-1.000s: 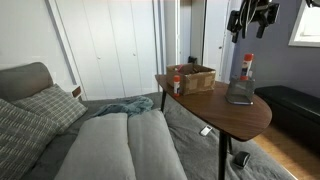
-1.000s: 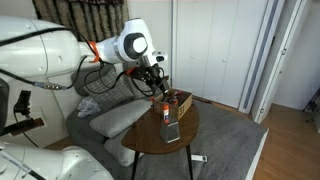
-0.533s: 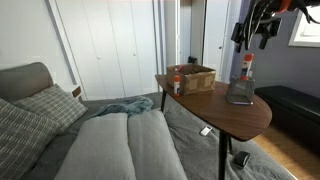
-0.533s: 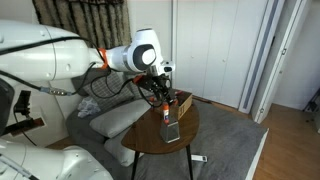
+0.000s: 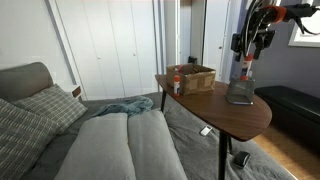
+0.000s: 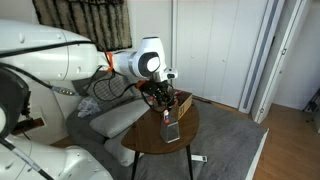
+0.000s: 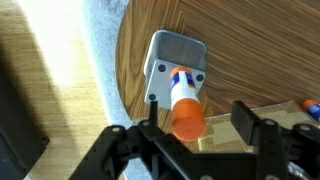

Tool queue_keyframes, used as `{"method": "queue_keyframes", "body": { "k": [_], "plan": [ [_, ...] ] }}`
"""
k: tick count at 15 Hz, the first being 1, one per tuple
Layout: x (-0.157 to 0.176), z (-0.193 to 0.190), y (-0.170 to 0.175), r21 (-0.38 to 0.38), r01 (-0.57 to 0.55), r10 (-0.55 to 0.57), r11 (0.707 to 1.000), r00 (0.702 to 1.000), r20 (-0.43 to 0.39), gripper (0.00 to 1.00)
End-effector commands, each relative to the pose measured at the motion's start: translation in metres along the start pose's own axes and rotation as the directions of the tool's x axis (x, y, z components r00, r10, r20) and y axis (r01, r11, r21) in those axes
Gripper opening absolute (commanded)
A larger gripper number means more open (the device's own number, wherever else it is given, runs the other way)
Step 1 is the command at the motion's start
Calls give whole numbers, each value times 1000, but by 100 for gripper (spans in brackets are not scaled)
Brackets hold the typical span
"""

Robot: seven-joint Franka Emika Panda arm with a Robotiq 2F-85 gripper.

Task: Remove the glue stick from the top of the basket and turn the basket upright then put both glue sticks in the basket

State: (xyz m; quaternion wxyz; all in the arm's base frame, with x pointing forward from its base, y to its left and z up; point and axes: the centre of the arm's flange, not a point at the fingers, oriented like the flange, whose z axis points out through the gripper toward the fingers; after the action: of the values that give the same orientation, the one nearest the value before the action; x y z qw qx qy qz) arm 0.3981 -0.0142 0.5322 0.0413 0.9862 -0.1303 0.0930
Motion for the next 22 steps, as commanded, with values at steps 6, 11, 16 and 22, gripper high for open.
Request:
{"method": "queue_keyframes", "body": {
  "k": [6, 11, 16, 22],
  "plan": [
    [4, 11, 3, 25, 8, -9, 1000, 1000, 30, 11],
    [0, 10, -29, 78, 114, -118, 990, 992, 51, 8],
    [-15, 11, -105, 103, 344, -351, 933, 934, 62, 8],
    [-23, 28, -142, 75, 438, -443, 896, 893, 76, 8]
  ]
}}
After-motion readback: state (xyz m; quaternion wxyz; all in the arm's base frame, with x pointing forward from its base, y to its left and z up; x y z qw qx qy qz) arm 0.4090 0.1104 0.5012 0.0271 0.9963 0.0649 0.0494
